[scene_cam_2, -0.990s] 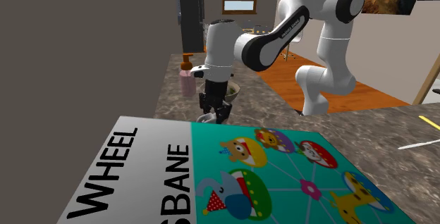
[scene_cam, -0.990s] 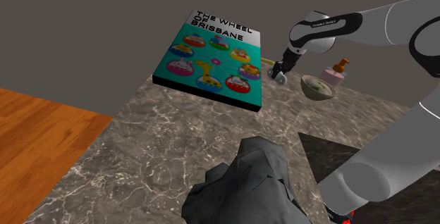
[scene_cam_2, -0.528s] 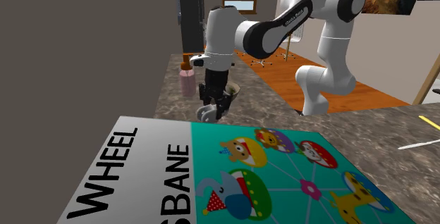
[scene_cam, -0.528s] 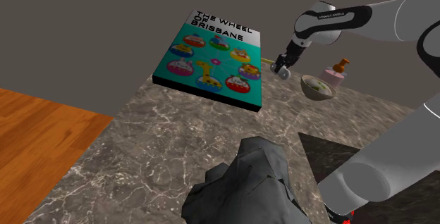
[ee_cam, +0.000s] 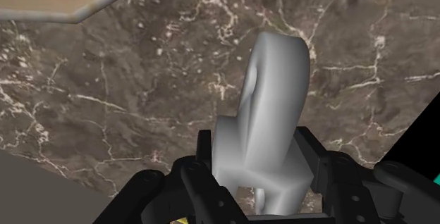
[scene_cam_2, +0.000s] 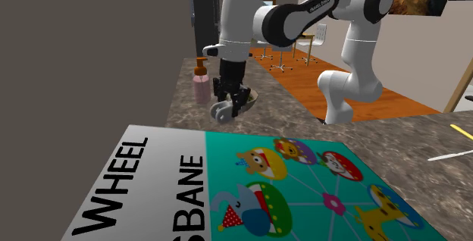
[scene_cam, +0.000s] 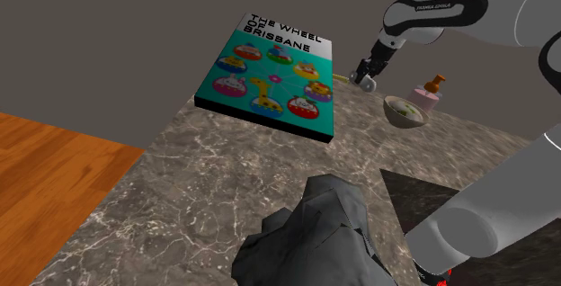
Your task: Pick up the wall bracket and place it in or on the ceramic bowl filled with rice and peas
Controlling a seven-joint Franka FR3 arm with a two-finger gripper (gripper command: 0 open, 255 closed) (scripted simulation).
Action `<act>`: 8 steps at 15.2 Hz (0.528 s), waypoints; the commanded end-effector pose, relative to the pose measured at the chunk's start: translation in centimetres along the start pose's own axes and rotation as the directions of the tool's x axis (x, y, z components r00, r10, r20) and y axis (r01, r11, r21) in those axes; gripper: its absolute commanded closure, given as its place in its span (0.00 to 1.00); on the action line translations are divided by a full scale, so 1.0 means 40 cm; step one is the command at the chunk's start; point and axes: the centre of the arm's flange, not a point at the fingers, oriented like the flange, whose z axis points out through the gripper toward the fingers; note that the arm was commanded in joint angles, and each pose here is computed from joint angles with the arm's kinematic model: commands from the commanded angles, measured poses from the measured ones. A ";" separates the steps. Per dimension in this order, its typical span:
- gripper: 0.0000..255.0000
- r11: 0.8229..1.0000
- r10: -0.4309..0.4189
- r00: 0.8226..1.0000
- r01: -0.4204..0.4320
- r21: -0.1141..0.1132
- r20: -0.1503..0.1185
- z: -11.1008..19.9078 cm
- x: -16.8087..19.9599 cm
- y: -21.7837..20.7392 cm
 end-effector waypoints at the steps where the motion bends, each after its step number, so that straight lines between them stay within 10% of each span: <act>1: 1.00 1.000 0.000 1.000 0.000 0.000 0.000 -0.025 0.002 0.001; 8: 1.00 1.000 0.000 1.000 0.000 0.000 0.000 -0.116 0.014 0.003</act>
